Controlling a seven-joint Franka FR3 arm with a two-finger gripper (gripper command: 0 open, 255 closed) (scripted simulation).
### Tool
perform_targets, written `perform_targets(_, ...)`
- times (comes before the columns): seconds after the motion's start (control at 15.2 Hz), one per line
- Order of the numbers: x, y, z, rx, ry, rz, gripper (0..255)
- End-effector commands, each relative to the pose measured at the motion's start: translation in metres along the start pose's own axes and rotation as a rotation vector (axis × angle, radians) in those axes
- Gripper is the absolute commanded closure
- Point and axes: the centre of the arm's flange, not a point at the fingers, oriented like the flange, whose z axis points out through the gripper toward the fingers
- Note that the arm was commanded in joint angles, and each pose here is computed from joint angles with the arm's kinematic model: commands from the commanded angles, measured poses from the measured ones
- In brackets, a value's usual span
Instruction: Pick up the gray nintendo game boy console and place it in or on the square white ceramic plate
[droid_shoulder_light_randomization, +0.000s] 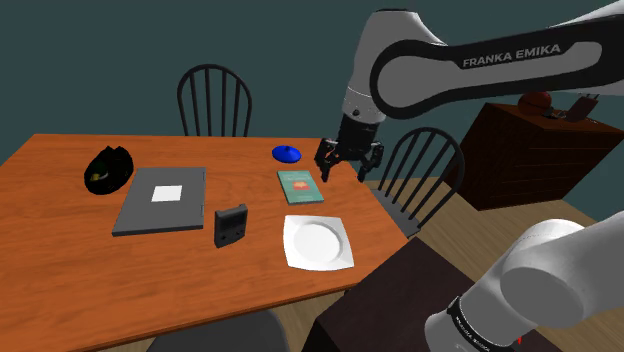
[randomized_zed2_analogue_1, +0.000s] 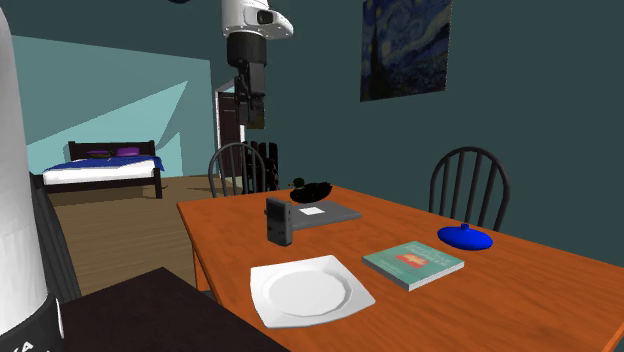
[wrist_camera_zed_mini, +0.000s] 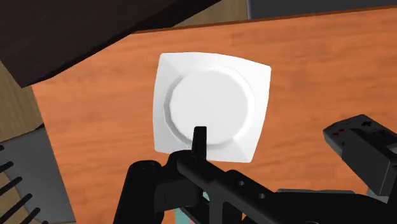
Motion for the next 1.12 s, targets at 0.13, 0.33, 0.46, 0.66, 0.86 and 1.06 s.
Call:
perform_targets(0.13,0.015,-0.038,0.035,0.011,0.002,0.097,0)
perform_targets(0.33,0.030,-0.065,0.059,0.018,0.003,0.167,0)
perform_targets(0.46,0.040,-0.083,0.075,0.023,0.004,0.214,0)
perform_targets(0.66,0.058,-0.108,0.099,0.030,0.005,0.284,0)
perform_targets(0.86,0.077,-0.132,0.122,0.037,0.006,0.354,0)
perform_targets(1.06,0.097,-0.155,0.145,0.044,0.008,0.424,0)
